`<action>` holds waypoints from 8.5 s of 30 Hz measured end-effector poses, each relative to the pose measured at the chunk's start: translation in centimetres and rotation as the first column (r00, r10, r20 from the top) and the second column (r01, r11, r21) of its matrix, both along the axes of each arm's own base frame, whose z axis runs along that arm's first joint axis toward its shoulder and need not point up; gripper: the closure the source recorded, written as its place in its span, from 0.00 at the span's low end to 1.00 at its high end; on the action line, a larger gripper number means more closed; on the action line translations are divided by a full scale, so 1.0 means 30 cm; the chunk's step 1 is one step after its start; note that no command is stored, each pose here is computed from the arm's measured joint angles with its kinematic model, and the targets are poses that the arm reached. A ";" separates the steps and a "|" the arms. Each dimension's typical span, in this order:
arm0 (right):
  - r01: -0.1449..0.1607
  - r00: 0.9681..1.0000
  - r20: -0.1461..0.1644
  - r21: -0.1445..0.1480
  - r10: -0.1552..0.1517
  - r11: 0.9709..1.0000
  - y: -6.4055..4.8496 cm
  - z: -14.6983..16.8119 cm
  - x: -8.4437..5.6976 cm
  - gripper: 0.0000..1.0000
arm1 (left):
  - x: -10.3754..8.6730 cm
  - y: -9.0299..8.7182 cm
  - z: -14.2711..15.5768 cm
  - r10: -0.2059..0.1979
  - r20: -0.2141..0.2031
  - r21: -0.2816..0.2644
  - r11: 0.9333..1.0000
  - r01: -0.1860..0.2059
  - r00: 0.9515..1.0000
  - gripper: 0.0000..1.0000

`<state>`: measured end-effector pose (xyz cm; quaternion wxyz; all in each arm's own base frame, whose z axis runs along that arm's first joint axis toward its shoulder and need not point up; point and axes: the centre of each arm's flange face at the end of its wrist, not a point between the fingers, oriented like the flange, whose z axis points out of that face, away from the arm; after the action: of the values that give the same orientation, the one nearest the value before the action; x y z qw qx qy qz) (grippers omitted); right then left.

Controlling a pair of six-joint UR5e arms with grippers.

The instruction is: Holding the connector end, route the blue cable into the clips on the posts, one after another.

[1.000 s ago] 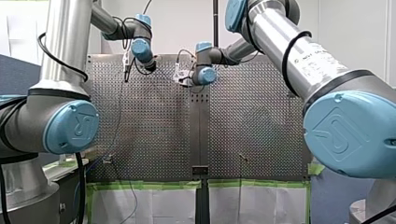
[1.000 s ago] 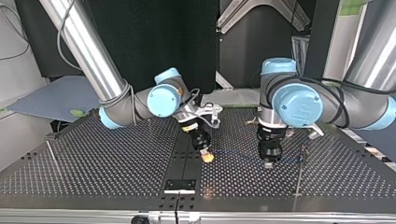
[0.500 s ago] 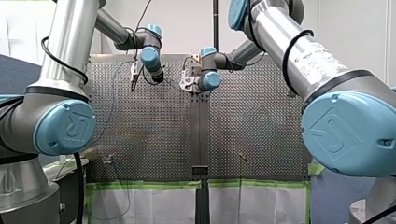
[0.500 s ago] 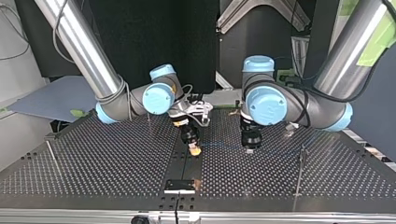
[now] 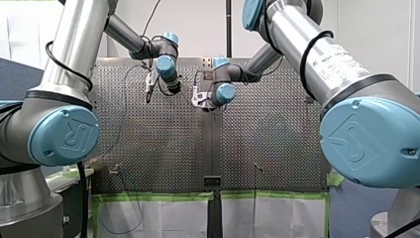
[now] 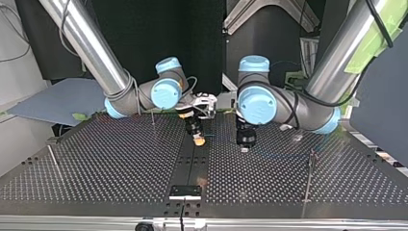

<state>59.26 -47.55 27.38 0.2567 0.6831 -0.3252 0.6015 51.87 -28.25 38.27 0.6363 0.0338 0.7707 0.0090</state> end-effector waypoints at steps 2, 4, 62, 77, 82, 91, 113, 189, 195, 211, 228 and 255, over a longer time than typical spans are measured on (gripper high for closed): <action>0.009 1.000 -0.015 0.005 -0.009 1.000 0.003 -0.023 -0.011 1.00 | -0.004 -0.010 -0.001 -0.005 0.002 -0.004 1.000 0.005 1.000 1.00; 0.019 0.999 -0.031 0.012 -0.019 1.000 0.004 -0.048 -0.025 1.00 | -0.007 -0.018 -0.001 -0.008 0.005 -0.008 1.000 0.008 1.000 1.00; 0.090 0.987 -0.138 0.080 -0.079 0.993 0.099 -0.529 -0.300 1.00 | -0.107 -0.164 -0.566 -0.040 -0.118 0.008 0.999 0.041 0.992 1.00; 0.115 0.987 -0.120 0.085 -0.104 0.990 0.146 -0.648 -0.391 1.00 | -0.130 -0.232 -0.681 -0.071 -0.131 0.008 0.997 0.072 0.989 1.00; 0.124 0.987 -0.117 0.081 -0.114 0.989 0.152 -0.673 -0.418 1.00 | -0.149 -0.276 -0.754 -0.092 -0.143 0.004 0.996 0.093 0.985 1.00; 0.138 0.987 -0.092 0.076 -0.131 0.988 0.167 -0.722 -0.468 1.00 | -0.170 -0.347 -0.852 -0.124 -0.125 -0.027 0.992 0.122 0.984 1.00; 0.180 0.984 -0.021 0.050 -0.179 0.982 0.186 -0.821 -0.607 1.00 | -0.243 -0.477 -1.081 -0.171 -0.094 -0.060 0.984 0.165 0.981 1.00; 0.217 0.976 -0.009 0.100 -0.217 0.971 0.073 -1.259 -1.034 1.00 | -0.313 -0.849 -1.572 -0.291 -0.041 -0.099 0.953 0.286 0.956 1.00; 0.227 0.974 0.001 0.077 -0.228 0.971 0.045 -1.253 -1.105 1.00 | -0.274 -0.862 -1.551 -0.280 -0.024 -0.106 0.955 0.276 0.960 1.00; 0.212 0.975 -0.083 0.037 -0.208 0.977 -0.083 -1.238 -1.223 1.00 | -0.243 -0.927 -1.627 -0.293 -0.046 -0.106 0.952 0.287 0.955 1.00; 0.171 0.981 -0.111 0.075 -0.162 0.983 -0.113 -1.224 -1.164 1.00 | -0.182 -0.993 -1.563 -0.293 0.008 -0.152 0.945 0.291 0.956 1.00; 0.098 0.994 0.049 0.045 -0.100 0.994 -0.230 -1.176 -1.216 1.00 | -0.146 -1.038 -1.559 -0.344 -0.001 -0.237 0.912 0.334 0.939 1.00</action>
<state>22.77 -54.46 -7.91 0.2631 0.6559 -0.3779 0.5981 47.49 -59.40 -8.49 0.6112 0.0922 0.7621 -0.1930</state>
